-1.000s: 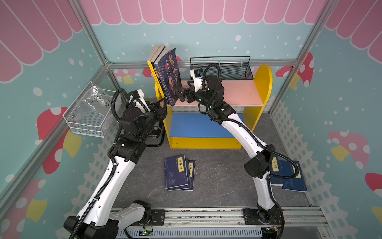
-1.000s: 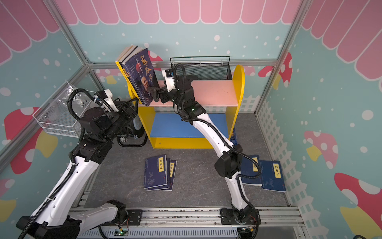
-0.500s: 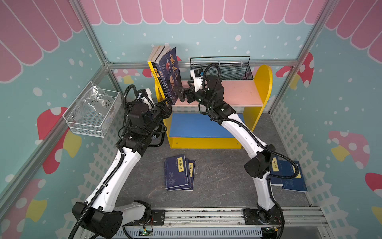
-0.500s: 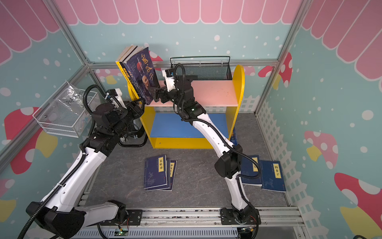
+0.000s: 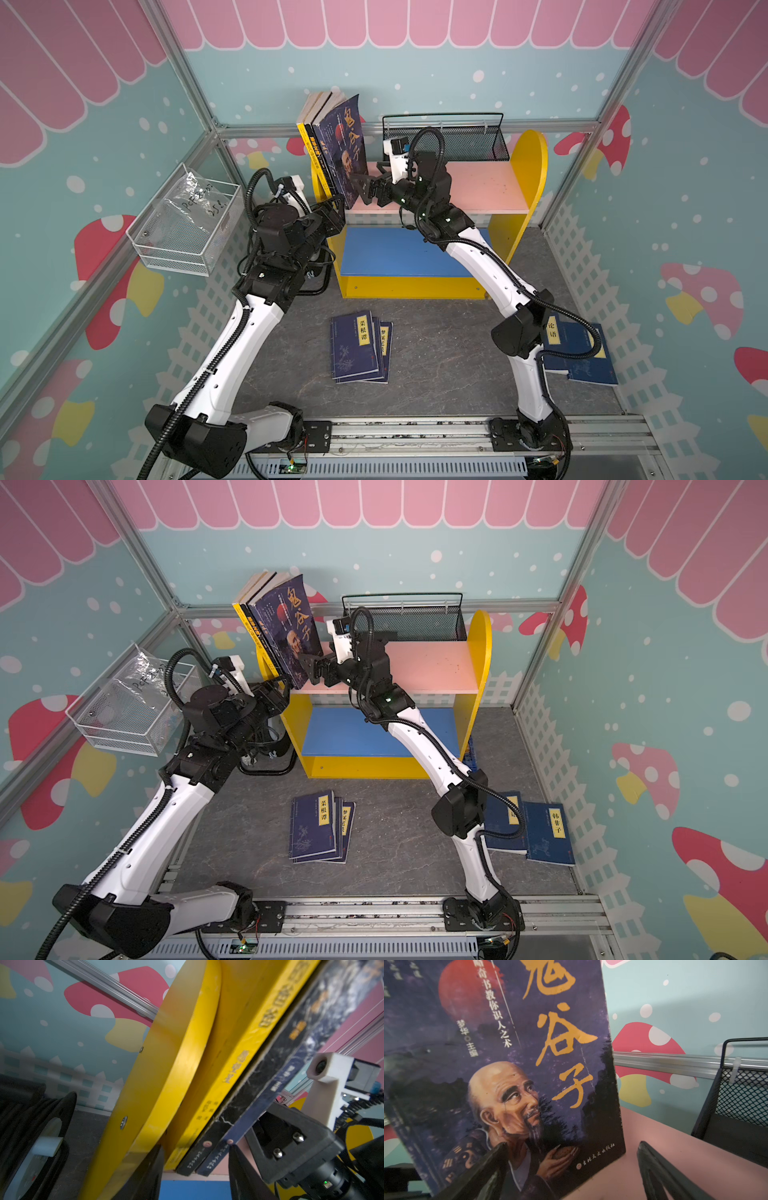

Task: Stacking books/files
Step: Move the book to the bookshelf.

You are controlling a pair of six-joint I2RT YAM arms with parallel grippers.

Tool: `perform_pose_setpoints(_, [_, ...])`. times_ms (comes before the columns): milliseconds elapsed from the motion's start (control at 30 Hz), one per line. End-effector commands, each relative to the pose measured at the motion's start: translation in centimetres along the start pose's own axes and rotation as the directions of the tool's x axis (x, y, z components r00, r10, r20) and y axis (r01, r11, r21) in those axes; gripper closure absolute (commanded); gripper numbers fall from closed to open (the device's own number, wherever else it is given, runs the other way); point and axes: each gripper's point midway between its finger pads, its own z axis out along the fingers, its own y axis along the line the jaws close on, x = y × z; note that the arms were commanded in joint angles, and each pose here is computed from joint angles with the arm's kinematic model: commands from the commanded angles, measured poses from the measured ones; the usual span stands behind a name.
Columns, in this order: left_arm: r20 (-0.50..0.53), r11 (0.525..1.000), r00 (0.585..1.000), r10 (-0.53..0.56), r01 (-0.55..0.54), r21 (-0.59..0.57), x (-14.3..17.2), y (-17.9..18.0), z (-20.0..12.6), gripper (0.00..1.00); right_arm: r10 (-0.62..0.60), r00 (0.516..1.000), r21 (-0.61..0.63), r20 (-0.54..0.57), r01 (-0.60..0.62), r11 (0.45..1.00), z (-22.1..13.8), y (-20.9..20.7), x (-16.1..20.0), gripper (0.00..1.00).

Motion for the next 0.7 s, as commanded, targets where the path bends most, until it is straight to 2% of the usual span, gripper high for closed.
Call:
perform_pose_setpoints(0, [0.067, 1.000, 0.998, -0.008, 0.010, -0.017, -1.9, 0.1, -1.5, 0.47, 0.132, 0.959, 0.073, -0.251, -0.117, 0.990, 1.6, -3.0, 10.6, 0.02])
perform_pose_setpoints(333, [0.101, 0.999, 0.995, -0.008, 0.012, -0.039, -2.7, 0.4, -3.2, 0.47, 0.063, 0.975, 0.059, -0.212, -0.052, 0.997, 0.6, -2.6, 7.7, 0.02])
perform_pose_setpoints(667, [0.112, 0.998, 0.994, -0.018, 0.024, -0.057, -2.8, 0.7, -4.2, 0.47, -0.007, 0.988, 0.078, -0.155, 0.019, 0.997, -1.6, -2.0, 3.1, 0.02])
